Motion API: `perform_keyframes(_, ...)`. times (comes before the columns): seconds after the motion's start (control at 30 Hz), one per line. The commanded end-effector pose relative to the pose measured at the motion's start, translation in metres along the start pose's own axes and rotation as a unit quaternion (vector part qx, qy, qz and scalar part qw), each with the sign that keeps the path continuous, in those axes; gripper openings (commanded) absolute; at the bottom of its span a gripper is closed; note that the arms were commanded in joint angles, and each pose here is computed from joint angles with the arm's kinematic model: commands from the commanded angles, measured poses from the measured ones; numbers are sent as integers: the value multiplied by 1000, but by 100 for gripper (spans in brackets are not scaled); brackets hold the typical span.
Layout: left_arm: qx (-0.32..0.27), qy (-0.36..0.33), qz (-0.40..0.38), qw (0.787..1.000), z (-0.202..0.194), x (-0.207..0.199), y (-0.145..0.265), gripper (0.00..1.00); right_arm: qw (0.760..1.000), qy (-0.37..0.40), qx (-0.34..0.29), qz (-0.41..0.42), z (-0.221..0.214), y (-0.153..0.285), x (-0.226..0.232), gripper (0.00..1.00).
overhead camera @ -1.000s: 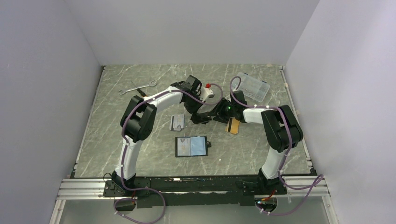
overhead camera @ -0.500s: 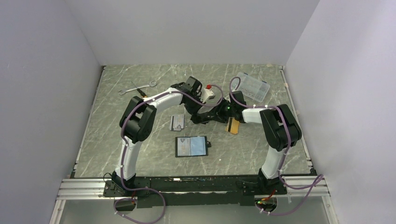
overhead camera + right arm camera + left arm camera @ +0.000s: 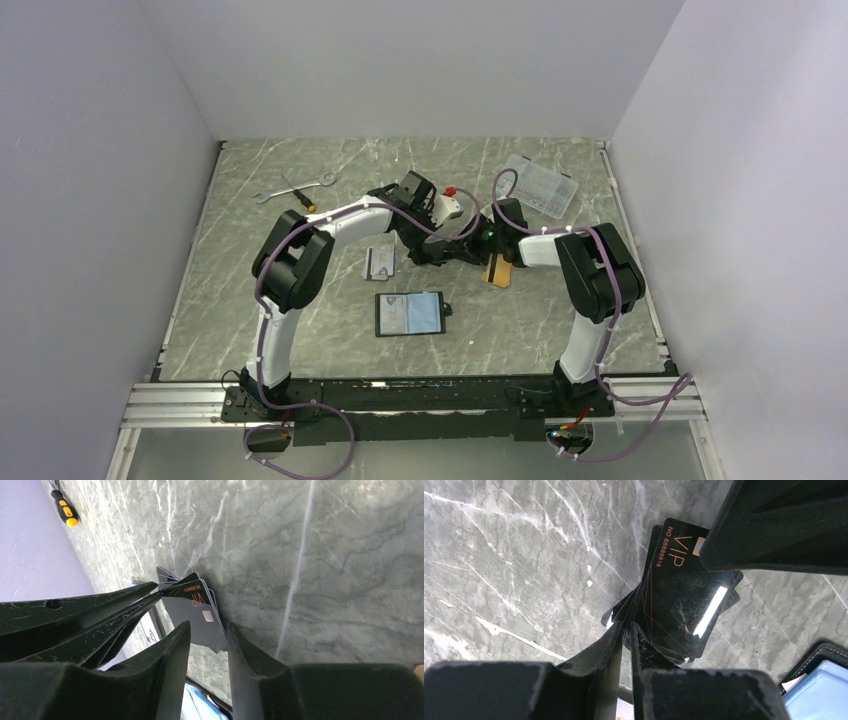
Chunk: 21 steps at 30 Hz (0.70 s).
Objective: Put the credit cards into the card holder
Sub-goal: Pick up the credit card from the center of the board.
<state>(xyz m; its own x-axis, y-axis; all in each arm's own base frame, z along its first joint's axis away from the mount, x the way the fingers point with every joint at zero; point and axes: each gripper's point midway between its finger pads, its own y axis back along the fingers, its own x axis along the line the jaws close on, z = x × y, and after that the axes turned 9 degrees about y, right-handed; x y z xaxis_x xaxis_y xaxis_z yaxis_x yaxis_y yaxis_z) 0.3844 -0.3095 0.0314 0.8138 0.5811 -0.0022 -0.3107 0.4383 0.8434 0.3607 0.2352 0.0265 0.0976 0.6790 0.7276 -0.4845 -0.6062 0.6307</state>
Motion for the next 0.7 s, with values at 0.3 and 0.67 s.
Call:
perform_keyframes(0.3,46,23,-46,998,-29,-27,-7,17,997,-6,-17,76,3,14,39,25)
perform_keyframes(0.67,44,36,-55,997,-29,-28,-5,16,992,4,-23,123,9,23,68,29)
